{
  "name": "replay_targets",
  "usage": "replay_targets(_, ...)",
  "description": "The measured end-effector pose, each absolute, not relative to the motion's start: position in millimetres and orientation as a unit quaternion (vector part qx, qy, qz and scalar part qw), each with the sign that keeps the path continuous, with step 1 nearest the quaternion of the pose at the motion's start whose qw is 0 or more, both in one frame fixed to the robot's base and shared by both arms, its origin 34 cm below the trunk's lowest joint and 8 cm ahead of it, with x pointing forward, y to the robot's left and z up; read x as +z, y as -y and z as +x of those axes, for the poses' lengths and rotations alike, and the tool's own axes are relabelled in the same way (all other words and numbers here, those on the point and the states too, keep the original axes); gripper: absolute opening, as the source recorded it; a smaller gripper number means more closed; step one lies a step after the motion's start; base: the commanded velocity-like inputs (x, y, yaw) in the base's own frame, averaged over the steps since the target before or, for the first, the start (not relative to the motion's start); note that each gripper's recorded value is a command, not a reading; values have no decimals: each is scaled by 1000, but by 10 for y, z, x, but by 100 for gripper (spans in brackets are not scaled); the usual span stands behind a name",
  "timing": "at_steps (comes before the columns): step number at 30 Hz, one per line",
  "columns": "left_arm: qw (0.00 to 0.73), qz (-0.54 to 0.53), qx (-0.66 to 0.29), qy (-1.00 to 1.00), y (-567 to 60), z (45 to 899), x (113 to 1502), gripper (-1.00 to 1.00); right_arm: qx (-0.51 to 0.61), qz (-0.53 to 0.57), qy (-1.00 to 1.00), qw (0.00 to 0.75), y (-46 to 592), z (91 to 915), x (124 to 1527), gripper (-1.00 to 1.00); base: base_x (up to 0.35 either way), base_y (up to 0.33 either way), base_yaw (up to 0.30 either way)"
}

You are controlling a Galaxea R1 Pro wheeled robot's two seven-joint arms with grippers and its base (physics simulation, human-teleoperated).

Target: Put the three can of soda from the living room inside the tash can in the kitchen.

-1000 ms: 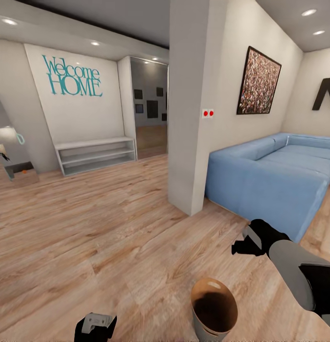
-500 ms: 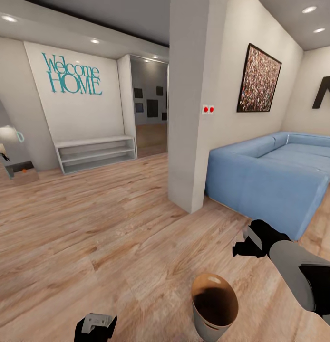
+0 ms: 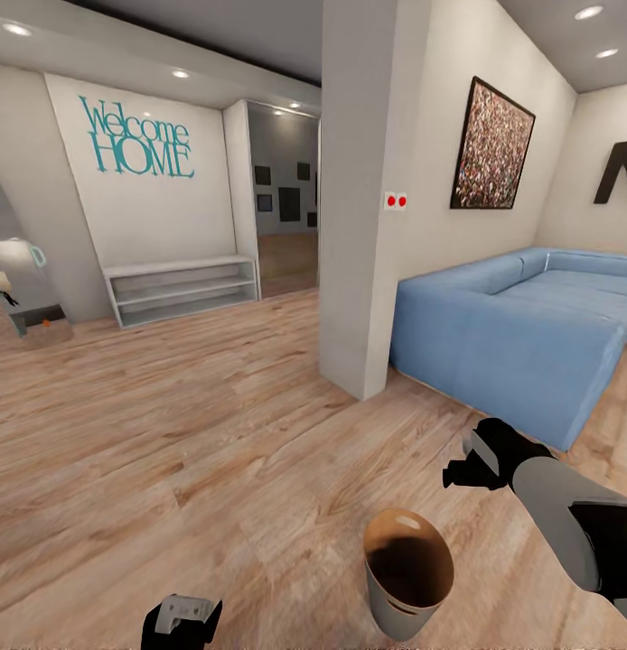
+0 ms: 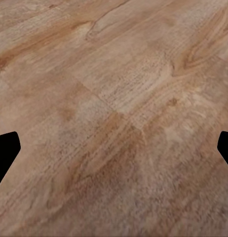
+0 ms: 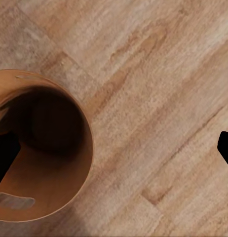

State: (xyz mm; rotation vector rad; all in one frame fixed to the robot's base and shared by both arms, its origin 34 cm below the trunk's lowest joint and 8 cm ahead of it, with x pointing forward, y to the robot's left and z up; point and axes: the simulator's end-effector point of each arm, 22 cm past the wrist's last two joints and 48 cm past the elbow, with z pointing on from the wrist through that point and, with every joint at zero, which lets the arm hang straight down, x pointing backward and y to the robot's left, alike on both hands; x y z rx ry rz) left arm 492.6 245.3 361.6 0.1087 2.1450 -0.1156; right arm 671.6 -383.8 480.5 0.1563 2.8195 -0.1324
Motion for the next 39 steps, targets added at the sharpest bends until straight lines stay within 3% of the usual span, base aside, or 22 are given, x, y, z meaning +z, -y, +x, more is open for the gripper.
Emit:
replay_targets(32, 426, 40, -48, -903, -2468, 4713, 2994, 100, -50, 50, -991, 115, 3833, 6597, 4033, 100, 0, 0, 0)
replay_targets(39, 420, 38, -45, -906, -2485, 5120, 3054, 100, -58, 43, -992, 101, 3865, 6565, 3867, 100, 0, 0, 0)
